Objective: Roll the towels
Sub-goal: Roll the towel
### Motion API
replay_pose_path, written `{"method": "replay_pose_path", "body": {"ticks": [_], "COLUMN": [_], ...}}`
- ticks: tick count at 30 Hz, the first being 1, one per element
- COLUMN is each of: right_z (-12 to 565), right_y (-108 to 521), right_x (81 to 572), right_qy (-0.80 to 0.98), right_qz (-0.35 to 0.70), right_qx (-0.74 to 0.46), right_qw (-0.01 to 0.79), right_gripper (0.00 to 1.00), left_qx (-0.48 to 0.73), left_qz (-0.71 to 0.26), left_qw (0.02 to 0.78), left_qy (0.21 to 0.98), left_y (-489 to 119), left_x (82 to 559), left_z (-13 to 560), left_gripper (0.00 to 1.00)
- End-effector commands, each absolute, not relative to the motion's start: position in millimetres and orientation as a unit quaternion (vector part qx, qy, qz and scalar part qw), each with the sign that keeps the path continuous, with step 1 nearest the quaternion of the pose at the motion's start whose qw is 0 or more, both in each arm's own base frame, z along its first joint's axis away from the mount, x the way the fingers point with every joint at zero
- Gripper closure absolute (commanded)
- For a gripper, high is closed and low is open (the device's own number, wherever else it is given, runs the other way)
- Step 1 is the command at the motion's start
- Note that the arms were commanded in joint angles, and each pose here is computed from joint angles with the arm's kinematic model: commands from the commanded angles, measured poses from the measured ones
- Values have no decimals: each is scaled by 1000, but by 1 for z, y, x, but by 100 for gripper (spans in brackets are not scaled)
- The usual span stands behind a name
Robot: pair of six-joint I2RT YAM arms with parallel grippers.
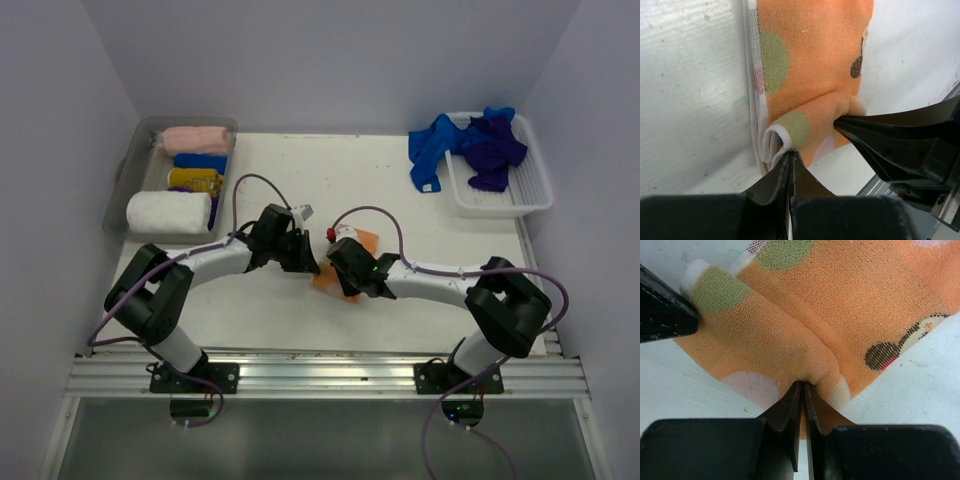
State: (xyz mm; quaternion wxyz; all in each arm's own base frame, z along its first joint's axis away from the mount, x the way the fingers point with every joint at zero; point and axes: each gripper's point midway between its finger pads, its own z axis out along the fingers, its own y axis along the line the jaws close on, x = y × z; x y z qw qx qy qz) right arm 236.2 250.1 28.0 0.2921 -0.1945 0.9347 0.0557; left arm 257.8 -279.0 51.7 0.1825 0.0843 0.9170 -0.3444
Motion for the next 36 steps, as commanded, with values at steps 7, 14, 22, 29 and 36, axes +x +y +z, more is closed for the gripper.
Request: {"method": "replay_pose_path", "body": {"ticks": [7, 14, 22, 29, 36], "right_z": [12, 23, 66, 62, 53], "right_y": [230, 234, 238, 258, 279], "right_x": [227, 221, 230, 241, 238], "right_qy": [947, 941, 901, 863, 855], "right_qz": [41, 61, 8, -21, 10], "right_qx": [-134, -151, -245, -354, -384], "right_qw": [290, 295, 357, 361, 349], "right_gripper": [91, 80, 41, 34, 35], "left_qx": [106, 109, 128, 145, 144], "left_qz": [-352, -347, -330, -323, -322], "left_qw": [194, 155, 144, 135, 131], "left_qy": [910, 918, 924, 925, 927], "left_y": [-295, -303, -297, -296, -295], "left_x": [277, 281, 277, 275, 275], "left_z": [52, 22, 23, 22, 21], "left_gripper": [100, 100, 100, 100, 100]}}
